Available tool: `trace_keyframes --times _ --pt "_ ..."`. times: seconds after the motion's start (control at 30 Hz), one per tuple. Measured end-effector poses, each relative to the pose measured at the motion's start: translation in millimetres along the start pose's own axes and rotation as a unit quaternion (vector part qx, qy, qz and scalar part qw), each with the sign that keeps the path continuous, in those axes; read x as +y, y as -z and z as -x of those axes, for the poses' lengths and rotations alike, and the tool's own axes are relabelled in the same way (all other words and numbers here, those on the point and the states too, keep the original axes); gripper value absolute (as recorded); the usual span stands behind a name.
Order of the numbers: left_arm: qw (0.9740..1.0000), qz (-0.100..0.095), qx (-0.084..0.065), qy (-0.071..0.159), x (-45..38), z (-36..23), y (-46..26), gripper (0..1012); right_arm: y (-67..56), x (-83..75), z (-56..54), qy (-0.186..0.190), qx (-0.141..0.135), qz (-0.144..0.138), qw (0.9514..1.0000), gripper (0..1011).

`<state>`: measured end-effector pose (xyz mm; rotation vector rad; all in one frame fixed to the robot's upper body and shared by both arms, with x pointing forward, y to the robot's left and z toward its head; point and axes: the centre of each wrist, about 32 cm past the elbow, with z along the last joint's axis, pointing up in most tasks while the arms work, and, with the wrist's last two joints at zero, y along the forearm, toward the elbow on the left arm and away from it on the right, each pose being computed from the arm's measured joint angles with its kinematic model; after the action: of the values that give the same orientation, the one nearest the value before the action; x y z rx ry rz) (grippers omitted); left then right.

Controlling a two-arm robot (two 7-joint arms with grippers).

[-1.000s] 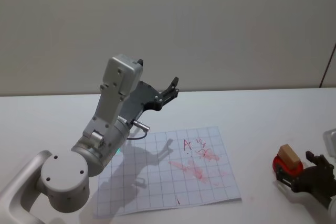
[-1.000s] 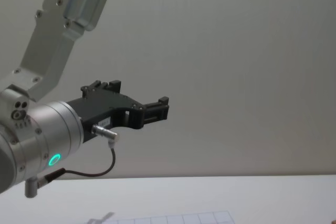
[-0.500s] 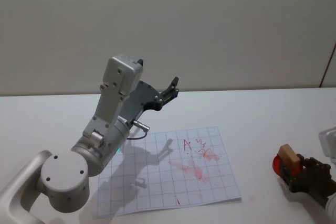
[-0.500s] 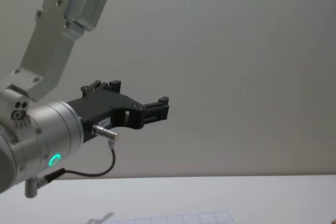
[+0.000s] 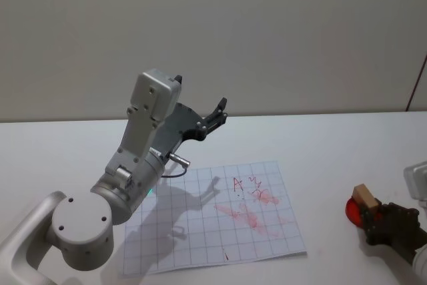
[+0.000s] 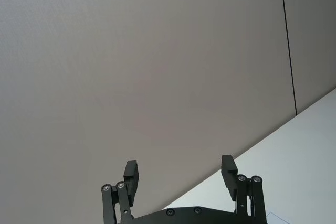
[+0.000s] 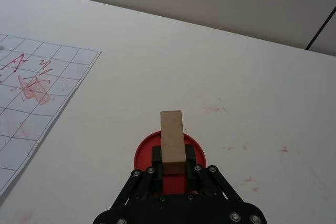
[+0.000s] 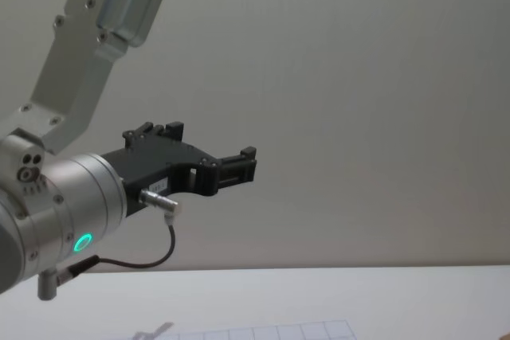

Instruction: Use the one hand to pick up the stamp and affix it onto the A4 paper.

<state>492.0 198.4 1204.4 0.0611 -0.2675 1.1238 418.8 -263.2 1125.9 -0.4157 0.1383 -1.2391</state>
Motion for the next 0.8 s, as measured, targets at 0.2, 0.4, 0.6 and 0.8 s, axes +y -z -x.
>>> trace_keyframes --times 0.2,0.4,0.6,0.8 --pt "1.0000 0.000 0.000 0.000 0.0 0.0 0.0 1001 -2.5 0.5 0.5 -0.003 -0.002 -0.013 0.9999 217" --pt "1.0000 0.000 0.000 0.000 0.0 0.0 0.0 1001 -10.4 1.1 1.3 -0.012 -0.005 -0.039 0.9992 217" --pt "1.0000 0.000 0.000 0.000 0.0 0.0 0.0 1001 -23.2 2.8 2.8 -0.035 -0.007 -0.076 0.9965 217" --pt "1.0000 0.000 0.000 0.000 0.0 0.0 0.0 1001 -35.9 6.5 7.0 -0.068 -0.008 -0.105 0.9921 217"
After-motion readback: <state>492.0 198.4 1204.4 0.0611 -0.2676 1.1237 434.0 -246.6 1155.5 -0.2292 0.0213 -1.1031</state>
